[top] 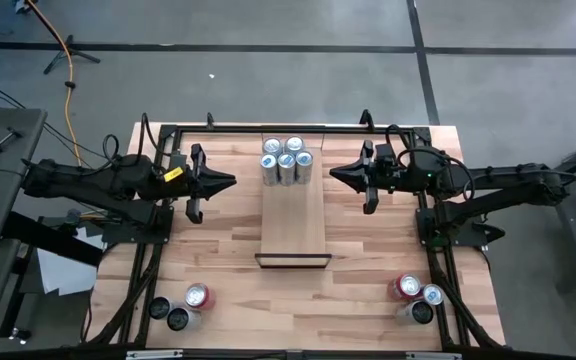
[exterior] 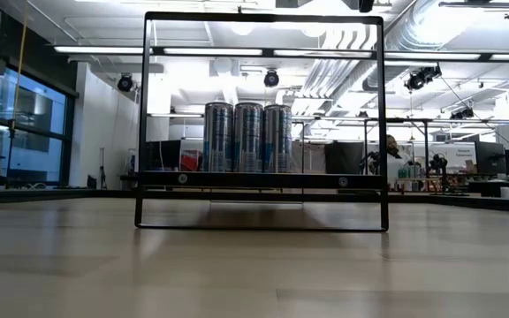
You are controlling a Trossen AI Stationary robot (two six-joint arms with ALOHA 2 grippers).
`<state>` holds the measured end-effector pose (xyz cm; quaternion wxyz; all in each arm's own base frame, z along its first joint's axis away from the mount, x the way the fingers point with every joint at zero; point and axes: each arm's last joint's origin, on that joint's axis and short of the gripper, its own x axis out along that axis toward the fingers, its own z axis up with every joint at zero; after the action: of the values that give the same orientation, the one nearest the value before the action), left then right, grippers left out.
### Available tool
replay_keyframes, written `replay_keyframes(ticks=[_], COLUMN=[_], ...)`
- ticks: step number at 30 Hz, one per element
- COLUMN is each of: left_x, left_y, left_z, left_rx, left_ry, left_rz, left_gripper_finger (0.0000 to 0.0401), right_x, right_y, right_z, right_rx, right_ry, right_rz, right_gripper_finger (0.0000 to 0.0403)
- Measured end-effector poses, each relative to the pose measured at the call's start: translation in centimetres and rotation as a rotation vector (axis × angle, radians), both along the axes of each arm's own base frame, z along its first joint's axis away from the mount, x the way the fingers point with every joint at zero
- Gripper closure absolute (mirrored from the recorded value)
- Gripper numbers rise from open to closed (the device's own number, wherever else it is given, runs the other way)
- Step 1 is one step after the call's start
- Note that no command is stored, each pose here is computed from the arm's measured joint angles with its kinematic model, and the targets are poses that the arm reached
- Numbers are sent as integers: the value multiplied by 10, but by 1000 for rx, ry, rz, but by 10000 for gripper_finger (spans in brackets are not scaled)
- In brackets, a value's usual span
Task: Place canned beverage on shelf
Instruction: Put the white pink soda can on the shelf
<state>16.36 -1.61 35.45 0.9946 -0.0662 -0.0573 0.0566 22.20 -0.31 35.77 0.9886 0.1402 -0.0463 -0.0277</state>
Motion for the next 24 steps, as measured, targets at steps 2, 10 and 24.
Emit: replay_keyframes(ticks=[2, 10, 24], left_x=[0, 0, 0], left_y=[0, 0, 0], left_z=[0, 0, 0], left_rx=[0, 0, -2], left_ry=[0, 0, 0], left_rz=[0, 1, 5], left_gripper_finger=[401, 401, 401], right_x=[0, 0, 0], right_y=[0, 0, 0], right_z=[0, 0, 0], right_rx=[0, 0, -9], right_ry=[0, 0, 1], right_rz=[0, 0, -6], right_gripper_finger=[403, 403, 343])
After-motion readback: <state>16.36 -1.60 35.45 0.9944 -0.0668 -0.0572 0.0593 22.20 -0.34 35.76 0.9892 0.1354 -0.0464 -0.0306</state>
